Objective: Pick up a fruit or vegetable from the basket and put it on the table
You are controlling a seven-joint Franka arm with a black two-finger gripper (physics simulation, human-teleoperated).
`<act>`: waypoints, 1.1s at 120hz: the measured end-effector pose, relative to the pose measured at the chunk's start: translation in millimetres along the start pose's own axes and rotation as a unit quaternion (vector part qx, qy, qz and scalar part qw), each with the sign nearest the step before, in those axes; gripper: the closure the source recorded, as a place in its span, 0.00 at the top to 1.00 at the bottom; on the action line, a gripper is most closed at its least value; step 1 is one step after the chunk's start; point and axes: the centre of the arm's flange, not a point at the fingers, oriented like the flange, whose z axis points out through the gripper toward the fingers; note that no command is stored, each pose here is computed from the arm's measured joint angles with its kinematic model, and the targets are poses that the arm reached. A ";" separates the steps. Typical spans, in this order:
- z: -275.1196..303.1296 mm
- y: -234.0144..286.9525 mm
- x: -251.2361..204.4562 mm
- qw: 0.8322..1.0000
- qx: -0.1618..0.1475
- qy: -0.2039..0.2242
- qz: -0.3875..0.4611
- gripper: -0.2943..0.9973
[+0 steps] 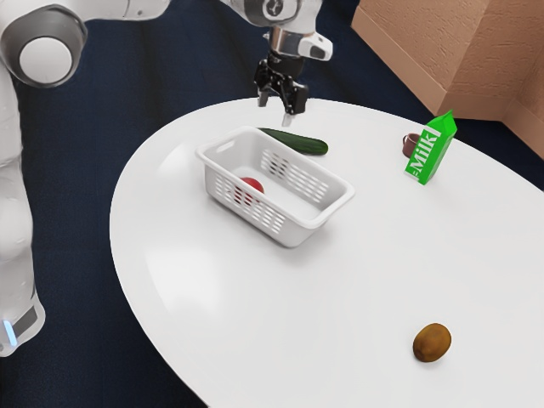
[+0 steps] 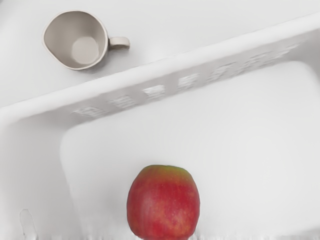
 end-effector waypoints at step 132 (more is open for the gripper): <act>115.6 5.8 -46.1 0.997 -0.032 -0.002 -0.068 0.77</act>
